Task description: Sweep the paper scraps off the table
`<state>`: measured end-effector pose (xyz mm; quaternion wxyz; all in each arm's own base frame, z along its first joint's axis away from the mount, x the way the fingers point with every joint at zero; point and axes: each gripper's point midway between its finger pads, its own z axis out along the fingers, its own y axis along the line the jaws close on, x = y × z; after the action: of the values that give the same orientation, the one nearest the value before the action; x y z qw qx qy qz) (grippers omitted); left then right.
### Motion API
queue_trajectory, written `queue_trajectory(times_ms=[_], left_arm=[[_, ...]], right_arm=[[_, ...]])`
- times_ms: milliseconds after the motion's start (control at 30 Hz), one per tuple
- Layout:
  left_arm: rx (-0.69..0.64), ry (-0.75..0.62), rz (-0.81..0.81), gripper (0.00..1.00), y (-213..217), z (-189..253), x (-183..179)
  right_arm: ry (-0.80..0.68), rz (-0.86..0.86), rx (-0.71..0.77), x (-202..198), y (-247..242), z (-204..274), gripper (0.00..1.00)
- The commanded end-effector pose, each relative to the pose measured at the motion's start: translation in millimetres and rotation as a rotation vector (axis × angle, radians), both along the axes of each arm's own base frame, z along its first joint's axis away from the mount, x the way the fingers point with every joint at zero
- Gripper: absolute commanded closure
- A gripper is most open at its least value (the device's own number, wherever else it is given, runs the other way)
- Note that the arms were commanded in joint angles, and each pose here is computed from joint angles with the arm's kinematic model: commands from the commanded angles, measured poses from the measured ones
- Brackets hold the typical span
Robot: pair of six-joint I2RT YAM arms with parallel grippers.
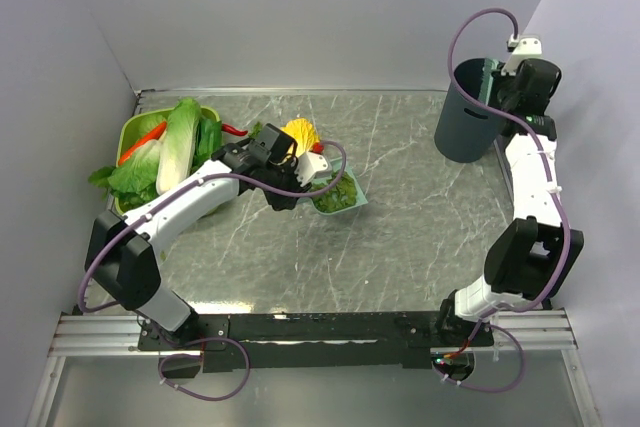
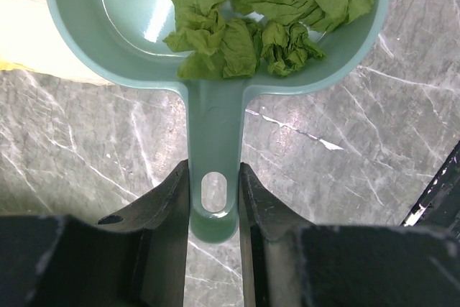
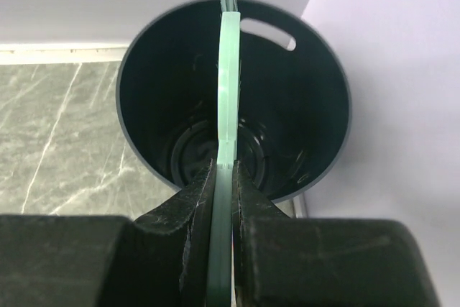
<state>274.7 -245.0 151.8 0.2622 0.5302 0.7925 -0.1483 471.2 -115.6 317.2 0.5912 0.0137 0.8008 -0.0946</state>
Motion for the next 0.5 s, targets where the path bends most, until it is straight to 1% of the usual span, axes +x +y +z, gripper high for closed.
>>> queue_trajectory(times_ms=[0, 167, 467], left_arm=[[-0.049, -0.032, -0.025, 0.99, -10, 15, 6], [-0.053, -0.024, -0.027, 0.99, -12, 14, 6], [-0.064, -0.019, -0.031, 0.99, -18, 14, 10]], right_arm=[[-0.007, 0.013, -0.007, 2, -2, -5, 1.00], [0.019, 0.006, 0.000, -4, -1, -19, 1.00], [0.065, 0.012, 0.004, -20, 3, -28, 1.00]])
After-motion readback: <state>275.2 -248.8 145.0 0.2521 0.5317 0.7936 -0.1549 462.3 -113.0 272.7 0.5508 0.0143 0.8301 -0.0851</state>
